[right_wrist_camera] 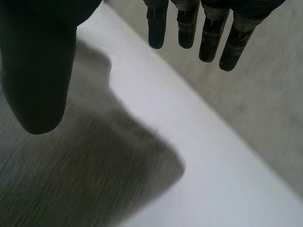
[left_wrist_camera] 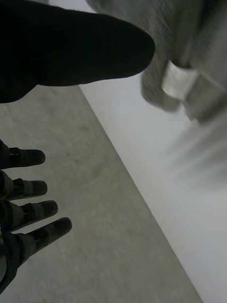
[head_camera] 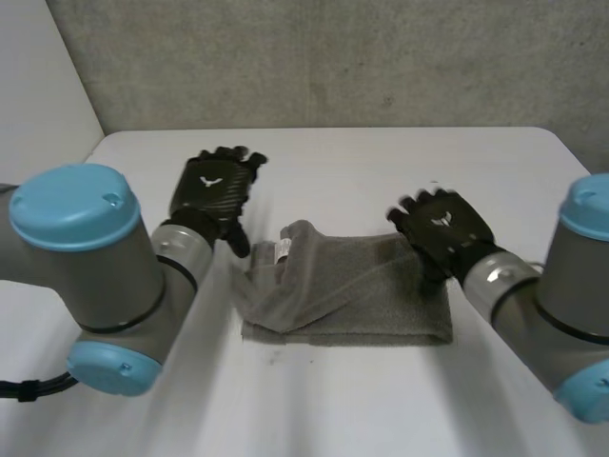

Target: Fold the towel.

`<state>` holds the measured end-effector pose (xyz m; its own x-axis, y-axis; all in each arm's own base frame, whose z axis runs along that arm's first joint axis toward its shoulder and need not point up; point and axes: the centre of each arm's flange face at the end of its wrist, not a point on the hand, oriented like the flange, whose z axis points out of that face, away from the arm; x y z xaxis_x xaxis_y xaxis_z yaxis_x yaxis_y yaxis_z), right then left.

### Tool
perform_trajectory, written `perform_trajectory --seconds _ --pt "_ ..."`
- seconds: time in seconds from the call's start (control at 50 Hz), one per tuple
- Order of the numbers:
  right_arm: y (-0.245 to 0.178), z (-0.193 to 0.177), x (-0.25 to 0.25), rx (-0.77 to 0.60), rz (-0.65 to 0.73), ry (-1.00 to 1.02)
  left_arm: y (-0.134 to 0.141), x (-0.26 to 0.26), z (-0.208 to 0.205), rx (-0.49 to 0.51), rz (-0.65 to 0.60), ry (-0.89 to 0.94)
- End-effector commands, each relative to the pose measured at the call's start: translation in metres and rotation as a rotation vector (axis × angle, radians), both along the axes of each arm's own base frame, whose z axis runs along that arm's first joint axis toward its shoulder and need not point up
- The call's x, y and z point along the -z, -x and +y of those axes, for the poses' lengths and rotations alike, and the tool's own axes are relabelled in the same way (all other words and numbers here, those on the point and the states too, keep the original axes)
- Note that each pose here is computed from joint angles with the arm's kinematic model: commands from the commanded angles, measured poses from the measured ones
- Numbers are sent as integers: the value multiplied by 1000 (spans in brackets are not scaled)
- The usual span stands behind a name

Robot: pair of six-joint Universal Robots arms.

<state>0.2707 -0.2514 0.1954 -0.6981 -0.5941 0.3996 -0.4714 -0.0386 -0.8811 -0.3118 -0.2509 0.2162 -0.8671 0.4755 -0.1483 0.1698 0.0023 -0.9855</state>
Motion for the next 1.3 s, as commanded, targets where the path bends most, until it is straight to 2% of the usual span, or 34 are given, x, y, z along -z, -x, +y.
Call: perform_trajectory --seconds 0.02,0.1,0.22,0.38,0.48,0.66,0.7,0.72,0.76,0.88,0.92,0.94,0.96,0.98,1.0,1.02,1.04,1.08,1.2,1.26,1.3 --pt "29 15 39 13 45 -193 35 28 23 117 5 -70" --pt "30 19 49 4 46 -201 50 50 13 125 -18 -91" --pt "30 18 62 12 51 -198 58 71 1 113 -40 -111" --pt "36 11 72 44 76 -194 47 88 -10 34 -102 -138" --pt "39 1 64 61 118 -106 32 89 -9 -108 -152 -132" --pt "30 -15 34 51 208 77 20 80 16 -109 -176 -150" --pt "2 -7 16 -37 218 178 22 75 30 -86 -177 -147" --pt "2 -6 16 -37 218 179 22 75 30 -86 -177 -147" --pt "-33 11 -1 -149 210 275 23 62 39 -76 -162 -128" --pt "-71 30 -13 -272 201 366 11 40 41 -99 -135 -99" --pt "-91 48 -8 -358 195 382 -10 26 30 -166 -117 -84" --pt "-91 48 -8 -358 195 382 -11 26 29 -167 -117 -84" --pt "-103 62 -1 -425 189 378 -22 20 23 -204 -111 -77" --pt "-112 75 10 -494 190 363 -23 20 23 -205 -111 -77" --pt "-112 75 10 -495 190 363 -34 16 18 -238 -106 -75" --pt "-120 88 24 -563 196 342 -44 13 12 -271 -98 -70" --pt "-120 88 24 -563 196 342 -44 13 12 -271 -98 -70" --pt "-125 102 49 -647 226 299 -57 11 5 -311 -92 -74" --pt "-126 103 70 -662 273 274 -66 7 0 -337 -80 -68" --pt "-124 95 63 -601 271 281 -65 6 -1 -328 -74 -63" --pt "-118 87 41 -491 244 291 -59 3 -2 -290 -62 -53"
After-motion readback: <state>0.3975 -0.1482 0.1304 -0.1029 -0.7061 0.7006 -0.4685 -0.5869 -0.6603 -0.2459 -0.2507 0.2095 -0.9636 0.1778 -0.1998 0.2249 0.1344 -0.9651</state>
